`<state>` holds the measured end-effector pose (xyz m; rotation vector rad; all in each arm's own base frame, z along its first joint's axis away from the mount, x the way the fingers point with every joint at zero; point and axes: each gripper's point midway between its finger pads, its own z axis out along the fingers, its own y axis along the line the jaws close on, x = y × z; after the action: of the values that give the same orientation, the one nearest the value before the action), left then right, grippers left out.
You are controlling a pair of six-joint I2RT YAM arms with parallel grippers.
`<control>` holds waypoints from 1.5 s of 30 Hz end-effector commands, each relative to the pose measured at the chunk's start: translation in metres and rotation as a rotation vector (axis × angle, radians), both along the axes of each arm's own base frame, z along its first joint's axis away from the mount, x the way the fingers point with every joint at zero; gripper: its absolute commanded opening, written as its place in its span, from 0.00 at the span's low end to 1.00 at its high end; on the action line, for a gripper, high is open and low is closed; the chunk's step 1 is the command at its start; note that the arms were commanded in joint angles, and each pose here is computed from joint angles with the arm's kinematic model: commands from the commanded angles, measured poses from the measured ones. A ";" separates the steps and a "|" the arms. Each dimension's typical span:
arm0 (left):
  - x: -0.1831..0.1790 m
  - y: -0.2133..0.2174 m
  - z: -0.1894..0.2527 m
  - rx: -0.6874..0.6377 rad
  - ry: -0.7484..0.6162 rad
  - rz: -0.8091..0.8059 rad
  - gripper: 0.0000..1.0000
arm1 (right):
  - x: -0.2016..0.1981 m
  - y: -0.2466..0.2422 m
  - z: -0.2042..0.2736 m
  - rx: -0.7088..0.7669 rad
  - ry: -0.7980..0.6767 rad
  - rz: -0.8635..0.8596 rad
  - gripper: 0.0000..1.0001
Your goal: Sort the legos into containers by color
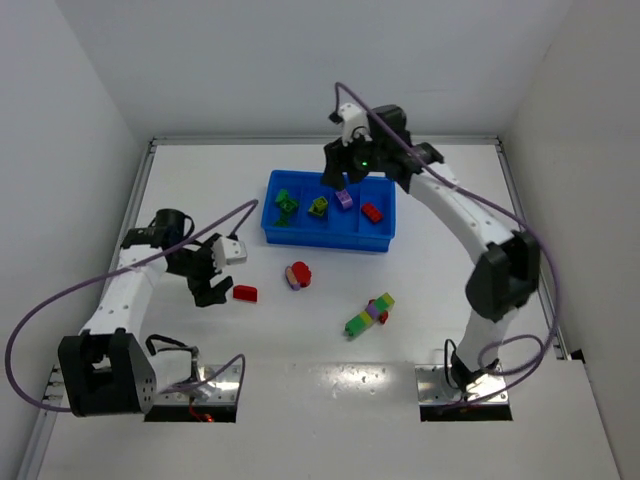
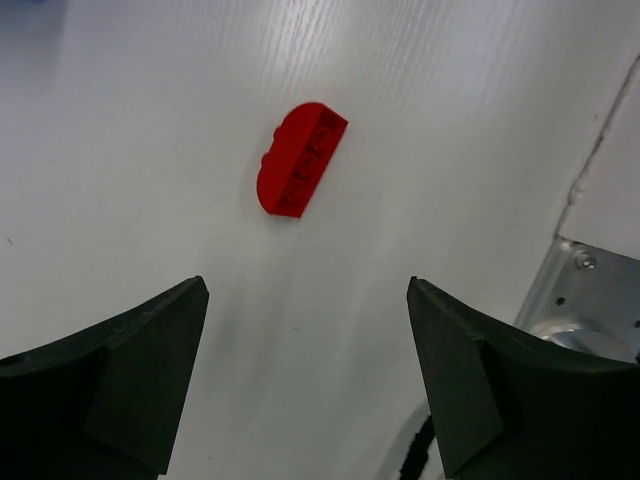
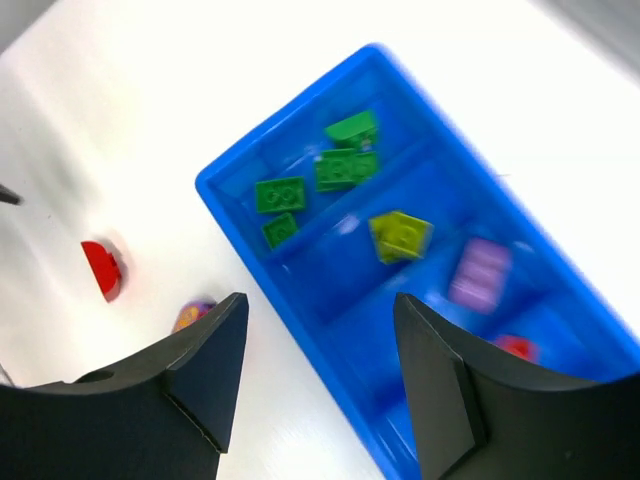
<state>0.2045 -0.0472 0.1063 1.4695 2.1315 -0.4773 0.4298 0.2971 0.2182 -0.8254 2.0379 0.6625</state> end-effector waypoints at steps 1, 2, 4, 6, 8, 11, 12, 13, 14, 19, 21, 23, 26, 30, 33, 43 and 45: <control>0.034 -0.018 0.000 0.003 -0.139 -0.083 0.86 | -0.021 -0.030 0.032 -0.024 -0.094 0.000 0.60; 0.036 -0.023 -0.004 0.000 -0.133 -0.093 0.86 | -0.026 -0.038 0.021 -0.036 -0.070 -0.009 0.60; 0.044 -0.032 -0.013 -0.012 -0.127 -0.127 0.83 | -0.035 -0.054 0.021 -0.039 -0.066 -0.032 0.60; 0.049 -0.041 -0.017 -0.038 -0.122 -0.143 0.83 | -0.037 -0.067 0.019 -0.036 -0.059 -0.051 0.60; 0.054 -0.047 -0.026 -0.028 -0.110 -0.161 0.83 | -0.043 -0.073 0.014 -0.032 -0.040 -0.050 0.60; 0.056 -0.051 -0.039 0.000 -0.076 -0.185 0.83 | -0.044 -0.082 0.012 -0.030 -0.028 -0.064 0.60; 0.054 -0.054 -0.041 0.000 -0.065 -0.198 0.83 | -0.042 -0.086 0.012 -0.030 -0.027 -0.073 0.60; 0.053 -0.056 -0.045 0.012 -0.060 -0.216 0.83 | -0.045 -0.085 0.010 -0.030 -0.014 -0.066 0.60; 0.052 -0.054 -0.049 0.021 -0.046 -0.214 0.83 | -0.043 -0.088 0.011 -0.023 -0.011 -0.068 0.60; 0.045 -0.055 -0.065 0.060 0.003 -0.246 0.83 | -0.038 -0.092 0.008 -0.013 0.002 -0.071 0.60; 0.041 -0.053 -0.071 0.070 0.026 -0.245 0.81 | -0.039 -0.091 0.009 -0.007 0.004 -0.062 0.60; 0.043 -0.051 -0.075 0.081 0.025 -0.251 0.76 | -0.037 -0.093 0.005 -0.005 0.015 -0.064 0.60; 0.037 -0.044 -0.089 0.114 0.083 -0.239 0.61 | -0.035 -0.097 0.005 -0.005 0.015 -0.075 0.60; 0.034 -0.039 -0.098 0.143 0.103 -0.236 0.50 | -0.036 -0.100 0.004 -0.003 0.025 -0.077 0.60; 0.032 -0.037 -0.102 0.152 0.095 -0.234 0.43 | -0.034 -0.104 0.004 -0.002 0.025 -0.086 0.60; 0.051 -0.048 -0.070 0.095 -0.154 -0.165 0.04 | -0.041 -0.105 -0.010 0.003 0.069 -0.072 0.60; 0.067 -0.051 -0.045 0.066 -0.335 -0.100 0.03 | -0.043 -0.104 -0.008 0.017 0.068 -0.069 0.60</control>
<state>0.2391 -0.0840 0.0219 1.7060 2.0325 -0.3382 0.3880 0.1903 0.2079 -0.7158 2.1335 0.6424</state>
